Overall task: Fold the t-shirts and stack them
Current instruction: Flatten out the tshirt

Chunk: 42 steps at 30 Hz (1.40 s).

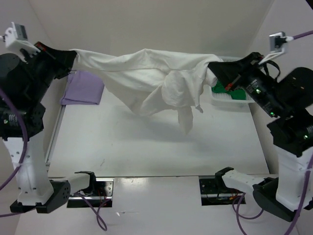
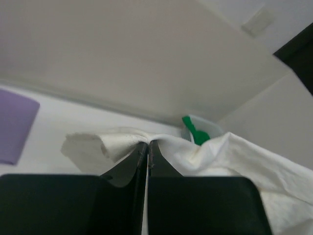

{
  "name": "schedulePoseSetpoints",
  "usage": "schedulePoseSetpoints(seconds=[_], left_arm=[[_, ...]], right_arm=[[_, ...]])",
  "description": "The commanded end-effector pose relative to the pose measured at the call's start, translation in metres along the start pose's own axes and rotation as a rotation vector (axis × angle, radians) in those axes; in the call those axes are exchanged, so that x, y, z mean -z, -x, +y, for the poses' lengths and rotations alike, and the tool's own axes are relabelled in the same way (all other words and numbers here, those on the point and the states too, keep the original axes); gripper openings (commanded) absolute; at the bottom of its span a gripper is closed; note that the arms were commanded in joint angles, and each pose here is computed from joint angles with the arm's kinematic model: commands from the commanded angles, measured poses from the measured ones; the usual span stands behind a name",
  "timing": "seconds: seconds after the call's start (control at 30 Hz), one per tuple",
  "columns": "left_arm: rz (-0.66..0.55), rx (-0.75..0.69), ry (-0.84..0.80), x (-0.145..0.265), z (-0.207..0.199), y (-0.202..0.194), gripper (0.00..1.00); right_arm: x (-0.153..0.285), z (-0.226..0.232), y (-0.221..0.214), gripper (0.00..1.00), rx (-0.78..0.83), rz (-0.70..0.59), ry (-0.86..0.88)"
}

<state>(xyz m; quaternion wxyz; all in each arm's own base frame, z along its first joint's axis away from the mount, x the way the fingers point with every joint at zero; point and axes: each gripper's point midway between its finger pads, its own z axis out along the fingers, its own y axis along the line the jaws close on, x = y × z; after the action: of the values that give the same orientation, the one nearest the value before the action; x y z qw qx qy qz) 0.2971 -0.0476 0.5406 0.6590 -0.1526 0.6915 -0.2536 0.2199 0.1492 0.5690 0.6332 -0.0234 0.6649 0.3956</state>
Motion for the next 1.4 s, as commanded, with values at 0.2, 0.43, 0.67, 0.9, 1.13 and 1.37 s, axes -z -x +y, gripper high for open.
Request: schedulePoseSetpoints(seconds=[0.2, 0.43, 0.67, 0.9, 1.13, 1.37], left_arm=[[-0.064, -0.09, 0.055, -0.012, 0.008, 0.024, 0.0], [0.322, -0.023, 0.199, -0.138, 0.117, -0.127, 0.0], [0.558, 0.055, 0.4, -0.261, 0.239, -0.237, 0.0], [0.459, 0.034, 0.34, -0.261, 0.205, -0.187, 1.0], [0.512, 0.217, 0.311, -0.135, 0.201, -0.238, 0.72], [0.745, 0.443, 0.569, -0.001, 0.23, -0.347, 0.15]], right_arm=[[-0.031, -0.031, 0.007, 0.01, 0.116, -0.059, -0.151], [-0.145, -0.164, -0.138, 0.01, 0.101, 0.229, -0.31], [-0.245, -0.302, -0.201, 0.01, -0.063, 0.369, -0.504], [-0.238, -0.308, -0.178, 0.56, -0.105, 0.339, -0.539], [-0.13, -0.263, -0.225, 0.29, -0.256, 0.385, -0.52], [-0.039, -0.237, -0.321, 0.03, -0.38, 0.597, -0.49]])
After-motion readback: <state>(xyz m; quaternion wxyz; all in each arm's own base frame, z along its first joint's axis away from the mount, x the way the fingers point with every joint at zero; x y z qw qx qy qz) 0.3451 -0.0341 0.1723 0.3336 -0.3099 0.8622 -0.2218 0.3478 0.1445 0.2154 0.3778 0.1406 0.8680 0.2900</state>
